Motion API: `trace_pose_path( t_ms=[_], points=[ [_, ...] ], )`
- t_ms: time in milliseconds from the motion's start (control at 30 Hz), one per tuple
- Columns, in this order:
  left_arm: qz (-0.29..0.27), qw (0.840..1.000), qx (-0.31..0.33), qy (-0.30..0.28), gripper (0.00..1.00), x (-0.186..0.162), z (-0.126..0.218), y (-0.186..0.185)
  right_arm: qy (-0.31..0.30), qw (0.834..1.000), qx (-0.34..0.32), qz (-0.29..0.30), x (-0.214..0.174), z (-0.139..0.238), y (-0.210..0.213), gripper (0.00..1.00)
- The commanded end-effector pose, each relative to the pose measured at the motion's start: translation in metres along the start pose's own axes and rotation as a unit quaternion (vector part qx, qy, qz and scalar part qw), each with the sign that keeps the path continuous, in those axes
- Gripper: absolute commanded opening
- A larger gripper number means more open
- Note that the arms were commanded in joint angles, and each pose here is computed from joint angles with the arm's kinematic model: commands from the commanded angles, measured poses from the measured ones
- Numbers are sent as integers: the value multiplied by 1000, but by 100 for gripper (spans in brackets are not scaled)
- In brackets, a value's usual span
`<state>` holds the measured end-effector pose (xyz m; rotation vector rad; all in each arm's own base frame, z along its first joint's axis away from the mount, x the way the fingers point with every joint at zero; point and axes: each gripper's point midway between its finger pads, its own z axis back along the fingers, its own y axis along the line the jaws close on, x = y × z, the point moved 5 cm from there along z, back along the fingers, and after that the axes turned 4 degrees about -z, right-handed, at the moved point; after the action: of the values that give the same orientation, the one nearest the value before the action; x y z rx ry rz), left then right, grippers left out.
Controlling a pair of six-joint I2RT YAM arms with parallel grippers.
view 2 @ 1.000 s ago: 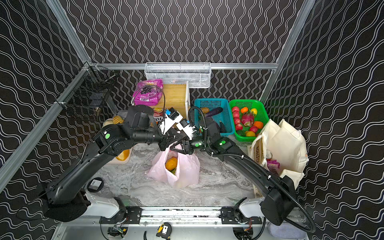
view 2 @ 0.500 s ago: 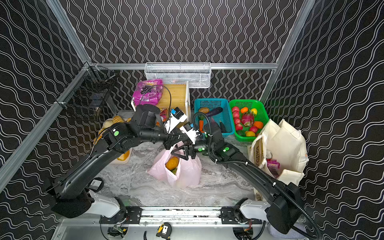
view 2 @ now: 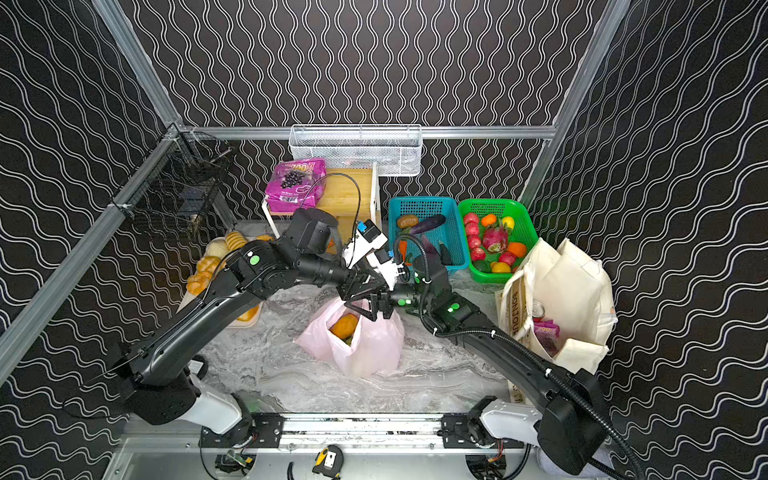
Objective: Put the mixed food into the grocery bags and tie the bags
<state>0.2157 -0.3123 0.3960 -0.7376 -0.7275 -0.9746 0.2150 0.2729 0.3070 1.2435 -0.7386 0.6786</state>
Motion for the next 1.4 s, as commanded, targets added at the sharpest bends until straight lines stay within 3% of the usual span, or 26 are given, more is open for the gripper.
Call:
trace_pose_path(
  t_ms=[0, 433, 700, 867, 1100, 1233, 1367],
  points=[
    [-4, 998, 18, -54, 0, 20, 2, 4, -29, 998, 29, 39, 10, 3, 14, 84],
    [14, 998, 30, -51, 0, 19, -9, 12, -4, 996, 74, 39, 1, 3, 22, 92],
    [40, 996, 25, -82, 0, 23, -11, 13, -90, 996, -15, -21, 15, 5, -2, 88],
    [62, 992, 35, -104, 0, 23, -10, 16, -127, 990, 32, -46, 19, 6, 5, 86],
    [71, 990, 44, -112, 0, 20, -8, 18, -122, 991, 42, -45, 21, 3, 7, 88],
    [67, 990, 32, -118, 0, 23, -7, 15, -124, 991, 32, -46, 18, 2, 3, 73],
    [62, 991, 31, -115, 0, 20, -6, 14, -122, 991, 21, -52, 16, 0, -3, 43]
  ],
)
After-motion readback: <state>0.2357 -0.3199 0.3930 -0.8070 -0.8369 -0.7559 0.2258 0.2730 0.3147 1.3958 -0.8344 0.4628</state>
